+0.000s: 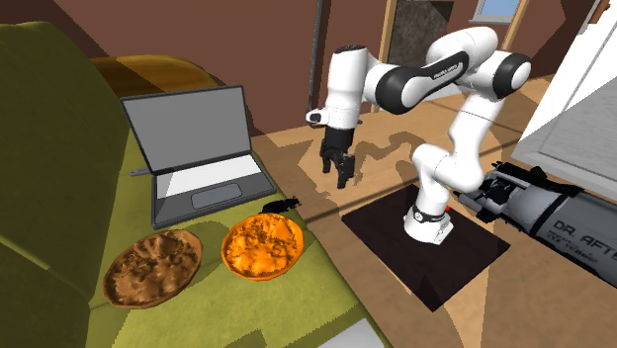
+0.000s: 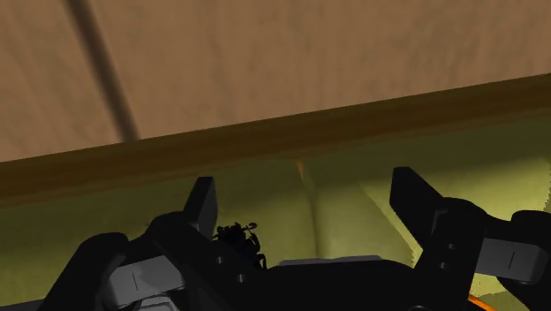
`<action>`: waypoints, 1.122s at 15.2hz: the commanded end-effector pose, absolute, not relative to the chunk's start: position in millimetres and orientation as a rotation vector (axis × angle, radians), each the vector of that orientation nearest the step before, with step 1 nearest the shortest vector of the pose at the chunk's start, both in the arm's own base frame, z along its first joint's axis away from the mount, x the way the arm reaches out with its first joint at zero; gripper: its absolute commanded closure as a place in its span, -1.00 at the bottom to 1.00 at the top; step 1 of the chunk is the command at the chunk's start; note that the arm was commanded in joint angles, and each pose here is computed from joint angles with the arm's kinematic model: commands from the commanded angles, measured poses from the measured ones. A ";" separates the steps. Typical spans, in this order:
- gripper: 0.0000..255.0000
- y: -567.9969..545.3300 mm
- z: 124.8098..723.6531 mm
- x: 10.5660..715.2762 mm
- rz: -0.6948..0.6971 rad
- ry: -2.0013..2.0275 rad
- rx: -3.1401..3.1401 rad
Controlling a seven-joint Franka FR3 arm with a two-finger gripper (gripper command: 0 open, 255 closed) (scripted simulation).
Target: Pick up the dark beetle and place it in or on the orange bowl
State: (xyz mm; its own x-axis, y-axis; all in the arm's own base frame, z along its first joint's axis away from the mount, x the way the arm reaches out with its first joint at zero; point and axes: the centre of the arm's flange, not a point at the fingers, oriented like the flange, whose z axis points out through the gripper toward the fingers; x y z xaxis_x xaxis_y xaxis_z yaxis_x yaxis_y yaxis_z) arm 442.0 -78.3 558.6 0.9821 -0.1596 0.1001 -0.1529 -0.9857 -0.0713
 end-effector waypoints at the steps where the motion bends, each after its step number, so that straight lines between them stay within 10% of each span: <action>1: -1.00 -86.8 546.9 465.0 -0.173 0.238 -3.068; 17: -1.00 -136.2 480.8 573.7 -0.221 0.221 -3.082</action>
State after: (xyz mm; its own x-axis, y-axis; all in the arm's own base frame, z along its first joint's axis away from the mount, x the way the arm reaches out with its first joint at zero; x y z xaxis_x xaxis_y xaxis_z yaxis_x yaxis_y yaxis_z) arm 572.6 -134.7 490.0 0.9792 -0.1423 0.1448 -0.1357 -0.9893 -0.0543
